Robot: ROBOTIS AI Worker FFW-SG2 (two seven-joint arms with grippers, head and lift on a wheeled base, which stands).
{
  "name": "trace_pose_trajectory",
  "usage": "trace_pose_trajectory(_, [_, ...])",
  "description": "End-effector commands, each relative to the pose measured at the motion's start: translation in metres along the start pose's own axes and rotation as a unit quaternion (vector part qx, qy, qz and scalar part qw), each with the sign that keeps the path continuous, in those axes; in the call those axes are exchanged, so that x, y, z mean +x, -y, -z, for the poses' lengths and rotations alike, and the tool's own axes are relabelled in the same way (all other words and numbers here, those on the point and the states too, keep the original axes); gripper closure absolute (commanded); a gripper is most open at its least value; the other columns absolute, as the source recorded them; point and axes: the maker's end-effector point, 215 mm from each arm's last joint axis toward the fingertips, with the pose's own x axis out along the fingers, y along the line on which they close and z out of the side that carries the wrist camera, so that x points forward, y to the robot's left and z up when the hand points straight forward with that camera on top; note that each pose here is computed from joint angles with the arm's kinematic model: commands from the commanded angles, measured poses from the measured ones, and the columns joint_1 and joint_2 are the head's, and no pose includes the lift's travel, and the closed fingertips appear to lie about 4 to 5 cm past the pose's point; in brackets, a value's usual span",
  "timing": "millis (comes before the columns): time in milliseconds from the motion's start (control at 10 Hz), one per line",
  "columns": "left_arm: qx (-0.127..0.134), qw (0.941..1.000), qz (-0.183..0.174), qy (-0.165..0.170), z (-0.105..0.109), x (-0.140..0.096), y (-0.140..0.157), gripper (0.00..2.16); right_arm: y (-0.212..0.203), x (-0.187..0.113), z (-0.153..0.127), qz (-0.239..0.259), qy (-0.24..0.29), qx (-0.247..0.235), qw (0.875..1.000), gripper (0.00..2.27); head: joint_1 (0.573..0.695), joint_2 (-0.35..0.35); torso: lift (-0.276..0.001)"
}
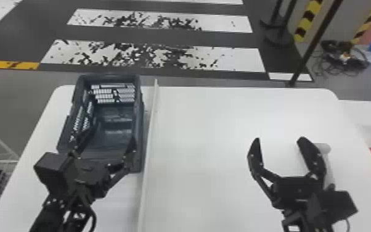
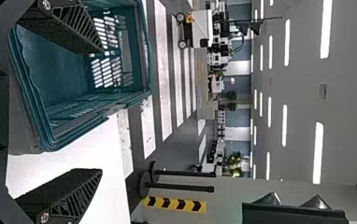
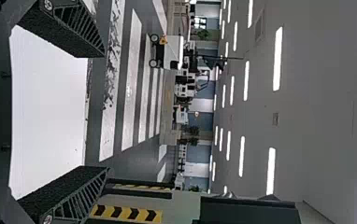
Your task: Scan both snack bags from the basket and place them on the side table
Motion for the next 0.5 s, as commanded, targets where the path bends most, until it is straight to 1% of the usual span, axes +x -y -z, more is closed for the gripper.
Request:
trace_pose_trajectory(0, [-0.001,1.0000,-0.001,0.001,-0.0008,0.0000,-0.0009,0.08,-0.0037,-0.0001,-0.0005,-0.003,0.001,0.000,1.000,0.07,0.695,-0.025,-0.075])
trace_pose_trajectory(400, [-0.001,1.0000,-0.001,-0.001,0.0004,0.0009,-0.0002,0.08,-0.0045,-0.0001,-0.0006,-0.004,0.001,0.000,1.000,0.07,0.695,-0.015,-0.075])
